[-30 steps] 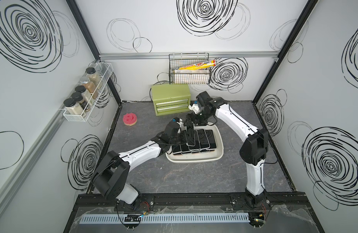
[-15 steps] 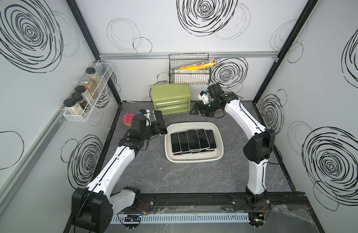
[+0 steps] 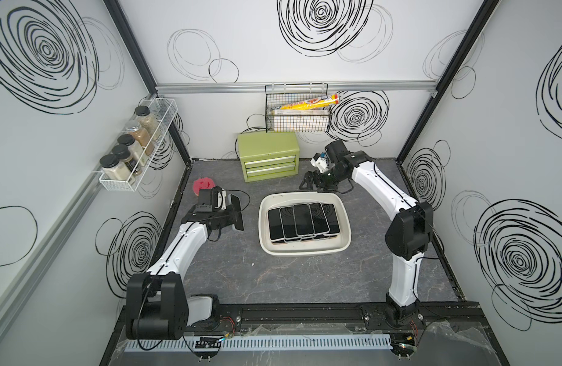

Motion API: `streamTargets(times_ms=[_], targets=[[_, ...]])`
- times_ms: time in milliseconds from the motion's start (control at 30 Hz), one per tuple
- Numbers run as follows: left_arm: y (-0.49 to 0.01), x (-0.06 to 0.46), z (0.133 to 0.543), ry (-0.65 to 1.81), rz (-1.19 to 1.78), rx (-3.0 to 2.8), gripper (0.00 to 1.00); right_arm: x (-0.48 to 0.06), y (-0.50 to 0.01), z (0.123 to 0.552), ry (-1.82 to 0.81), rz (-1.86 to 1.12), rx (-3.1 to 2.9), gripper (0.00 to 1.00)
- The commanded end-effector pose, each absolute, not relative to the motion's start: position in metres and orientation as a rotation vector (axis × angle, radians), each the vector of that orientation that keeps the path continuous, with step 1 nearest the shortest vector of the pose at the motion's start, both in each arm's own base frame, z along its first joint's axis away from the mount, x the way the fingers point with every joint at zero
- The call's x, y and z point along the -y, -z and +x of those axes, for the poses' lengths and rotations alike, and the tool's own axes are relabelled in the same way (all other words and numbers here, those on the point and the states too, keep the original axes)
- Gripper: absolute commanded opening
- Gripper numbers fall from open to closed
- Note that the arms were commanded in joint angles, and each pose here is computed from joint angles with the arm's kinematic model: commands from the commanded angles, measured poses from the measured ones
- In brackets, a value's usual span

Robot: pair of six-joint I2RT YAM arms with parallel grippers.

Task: Take the phone out of the storage box
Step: Place the phone at the center of the board.

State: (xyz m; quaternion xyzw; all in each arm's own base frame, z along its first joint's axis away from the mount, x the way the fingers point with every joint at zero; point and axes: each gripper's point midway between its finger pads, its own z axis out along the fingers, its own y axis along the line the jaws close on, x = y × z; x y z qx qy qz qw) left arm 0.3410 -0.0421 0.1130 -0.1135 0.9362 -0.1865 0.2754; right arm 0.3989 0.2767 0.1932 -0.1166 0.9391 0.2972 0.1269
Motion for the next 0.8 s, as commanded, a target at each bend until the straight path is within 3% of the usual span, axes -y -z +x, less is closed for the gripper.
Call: streamTargets(times_ms=[0, 767], targets=[[-0.133, 0.046, 0.366, 0.518, -0.152, -2.429, 0.00, -0.276, -0.202, 0.393, -0.876, -0.388, -2.685, 0.96], [-0.080, 0.075, 0.411, 0.894, -0.012, -2.414, 0.00, -0.254, -0.172, 0.374, -0.752, -0.381, -2.764, 0.95]])
